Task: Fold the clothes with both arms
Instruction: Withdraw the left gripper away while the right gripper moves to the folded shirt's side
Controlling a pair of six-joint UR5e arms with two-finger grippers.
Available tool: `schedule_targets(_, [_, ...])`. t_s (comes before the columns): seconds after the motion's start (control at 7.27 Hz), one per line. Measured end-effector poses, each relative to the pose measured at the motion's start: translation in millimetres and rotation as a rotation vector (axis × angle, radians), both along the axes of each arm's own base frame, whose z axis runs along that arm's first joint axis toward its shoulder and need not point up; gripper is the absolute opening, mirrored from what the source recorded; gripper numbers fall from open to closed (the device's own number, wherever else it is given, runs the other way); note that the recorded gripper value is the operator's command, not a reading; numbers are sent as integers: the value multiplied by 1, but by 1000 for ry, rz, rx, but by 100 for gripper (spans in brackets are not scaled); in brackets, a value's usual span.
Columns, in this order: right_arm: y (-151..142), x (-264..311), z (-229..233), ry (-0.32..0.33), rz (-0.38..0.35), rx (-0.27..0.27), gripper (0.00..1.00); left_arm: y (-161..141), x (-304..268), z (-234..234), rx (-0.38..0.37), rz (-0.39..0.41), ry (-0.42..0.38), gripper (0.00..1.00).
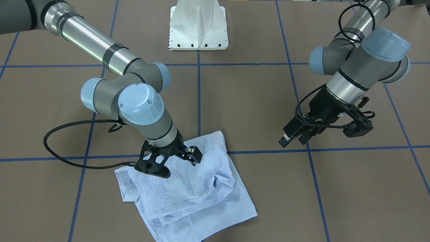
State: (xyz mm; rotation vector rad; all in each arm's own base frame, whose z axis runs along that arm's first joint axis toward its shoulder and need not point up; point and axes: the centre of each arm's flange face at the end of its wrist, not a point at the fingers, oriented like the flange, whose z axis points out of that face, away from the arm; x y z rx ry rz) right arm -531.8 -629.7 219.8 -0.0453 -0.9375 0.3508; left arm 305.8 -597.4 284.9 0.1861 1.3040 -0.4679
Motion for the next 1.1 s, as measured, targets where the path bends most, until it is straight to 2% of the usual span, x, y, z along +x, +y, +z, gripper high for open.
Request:
schedule_targets(0.27, [17, -5, 36, 29, -13, -18, 100, 1, -5, -3, 2, -2, 0, 99])
schedule_targets(0.55, [17, 5, 61, 52, -20, -15, 100, 4, -6, -12, -2, -1, -4, 99])
schedule_targets(1.1, [-30, 54, 121, 140, -45, 41, 100, 5, -6, -20, -3, -2, -4, 99])
